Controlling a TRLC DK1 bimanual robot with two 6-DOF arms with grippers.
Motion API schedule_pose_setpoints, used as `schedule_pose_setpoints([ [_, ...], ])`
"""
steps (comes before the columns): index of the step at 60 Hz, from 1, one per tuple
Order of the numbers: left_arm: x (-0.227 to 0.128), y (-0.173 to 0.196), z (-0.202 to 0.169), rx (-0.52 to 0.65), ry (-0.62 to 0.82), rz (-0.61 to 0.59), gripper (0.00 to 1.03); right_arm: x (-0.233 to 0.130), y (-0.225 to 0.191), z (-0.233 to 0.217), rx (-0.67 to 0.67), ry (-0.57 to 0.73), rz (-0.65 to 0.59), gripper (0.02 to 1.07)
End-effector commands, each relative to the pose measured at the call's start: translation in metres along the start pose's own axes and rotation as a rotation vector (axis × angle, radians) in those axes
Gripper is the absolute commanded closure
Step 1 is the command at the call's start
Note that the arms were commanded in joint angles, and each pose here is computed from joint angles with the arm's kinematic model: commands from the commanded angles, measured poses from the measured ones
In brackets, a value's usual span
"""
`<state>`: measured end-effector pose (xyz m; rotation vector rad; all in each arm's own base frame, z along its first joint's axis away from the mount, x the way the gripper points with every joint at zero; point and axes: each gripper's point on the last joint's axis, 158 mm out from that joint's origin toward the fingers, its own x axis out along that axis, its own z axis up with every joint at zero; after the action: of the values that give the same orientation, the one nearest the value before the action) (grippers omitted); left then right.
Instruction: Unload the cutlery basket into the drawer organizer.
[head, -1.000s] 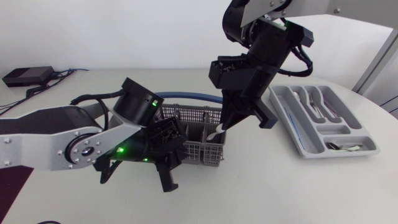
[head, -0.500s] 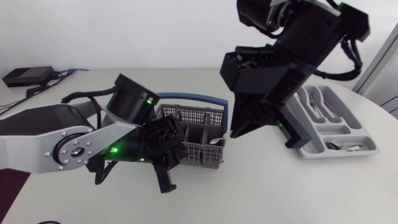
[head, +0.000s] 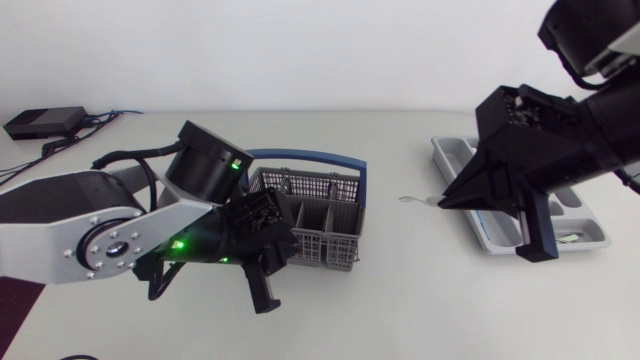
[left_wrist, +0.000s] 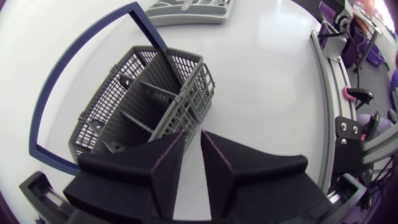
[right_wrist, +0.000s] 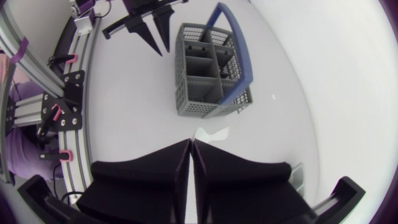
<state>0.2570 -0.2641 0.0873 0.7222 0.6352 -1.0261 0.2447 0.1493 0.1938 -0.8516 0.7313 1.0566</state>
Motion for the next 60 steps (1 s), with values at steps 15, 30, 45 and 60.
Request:
schedule_pose_setpoints([
  [15, 0.0, -0.005, -0.007, -0.024, 0.01, -0.011, 0.81, 0.01, -0.046, -0.068, 0.44, 0.031, -0.215, 1.02],
  [30, -0.003, -0.003, -0.007, -0.028, 0.007, -0.003, 0.81, 0.025, -0.089, -0.161, 0.761, 0.244, -0.418, 1.02],
  [45, -0.003, -0.002, -0.008, -0.032, 0.009, -0.001, 0.81, 0.018, -0.121, -0.242, 0.934, 0.358, -0.583, 1.02],
  [60, -0.003, -0.001, -0.007, -0.033, 0.008, 0.005, 0.81, 0.03, -0.138, -0.312, 1.042, 0.449, -0.608, 1.02],
])
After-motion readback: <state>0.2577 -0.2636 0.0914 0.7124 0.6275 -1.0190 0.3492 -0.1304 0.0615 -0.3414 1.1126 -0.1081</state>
